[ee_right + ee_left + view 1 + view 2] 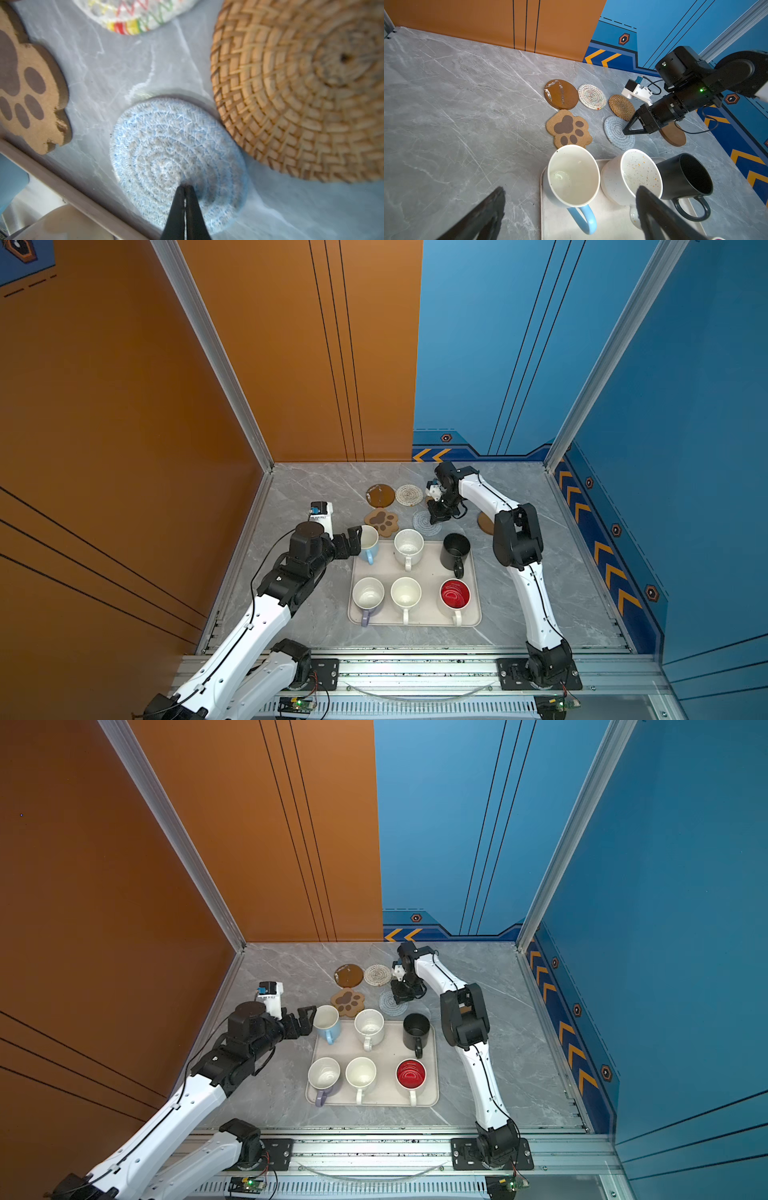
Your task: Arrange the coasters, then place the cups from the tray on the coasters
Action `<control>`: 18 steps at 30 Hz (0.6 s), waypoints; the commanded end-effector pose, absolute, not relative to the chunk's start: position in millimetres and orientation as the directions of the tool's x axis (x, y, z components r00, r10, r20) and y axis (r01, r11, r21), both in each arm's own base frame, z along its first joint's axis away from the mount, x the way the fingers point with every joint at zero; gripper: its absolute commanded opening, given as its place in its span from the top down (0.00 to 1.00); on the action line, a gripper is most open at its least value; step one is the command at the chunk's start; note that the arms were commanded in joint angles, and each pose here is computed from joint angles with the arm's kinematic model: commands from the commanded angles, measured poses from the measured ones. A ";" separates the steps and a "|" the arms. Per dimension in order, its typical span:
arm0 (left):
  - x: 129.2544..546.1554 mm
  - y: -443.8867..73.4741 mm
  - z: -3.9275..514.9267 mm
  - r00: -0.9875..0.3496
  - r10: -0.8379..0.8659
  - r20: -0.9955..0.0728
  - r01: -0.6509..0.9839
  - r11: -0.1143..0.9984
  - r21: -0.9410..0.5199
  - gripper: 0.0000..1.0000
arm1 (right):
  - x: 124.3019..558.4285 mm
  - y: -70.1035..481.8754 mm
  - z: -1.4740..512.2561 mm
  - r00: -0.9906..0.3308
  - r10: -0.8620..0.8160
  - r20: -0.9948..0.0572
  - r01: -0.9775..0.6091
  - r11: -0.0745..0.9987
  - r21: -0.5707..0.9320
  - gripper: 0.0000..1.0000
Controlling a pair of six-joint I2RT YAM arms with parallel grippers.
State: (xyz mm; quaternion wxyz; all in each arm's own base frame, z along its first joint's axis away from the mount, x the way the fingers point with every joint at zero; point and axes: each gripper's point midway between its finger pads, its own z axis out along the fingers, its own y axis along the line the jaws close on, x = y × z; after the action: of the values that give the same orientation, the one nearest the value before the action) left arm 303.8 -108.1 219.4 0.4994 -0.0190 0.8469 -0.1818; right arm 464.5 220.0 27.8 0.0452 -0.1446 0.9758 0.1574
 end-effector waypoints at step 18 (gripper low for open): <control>306.9 -113.2 219.1 -0.491 -0.214 -0.845 0.153 0.933 -0.326 0.01 | 447.9 125.2 9.0 -0.986 -0.169 -0.003 -0.168 0.974 0.151 1.00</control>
State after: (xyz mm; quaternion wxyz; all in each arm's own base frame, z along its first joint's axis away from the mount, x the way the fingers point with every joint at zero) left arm 305.8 -113.4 220.2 0.5012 -0.0145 0.8448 -0.1869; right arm 466.4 156.9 27.0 0.0392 -0.0943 0.9869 0.1249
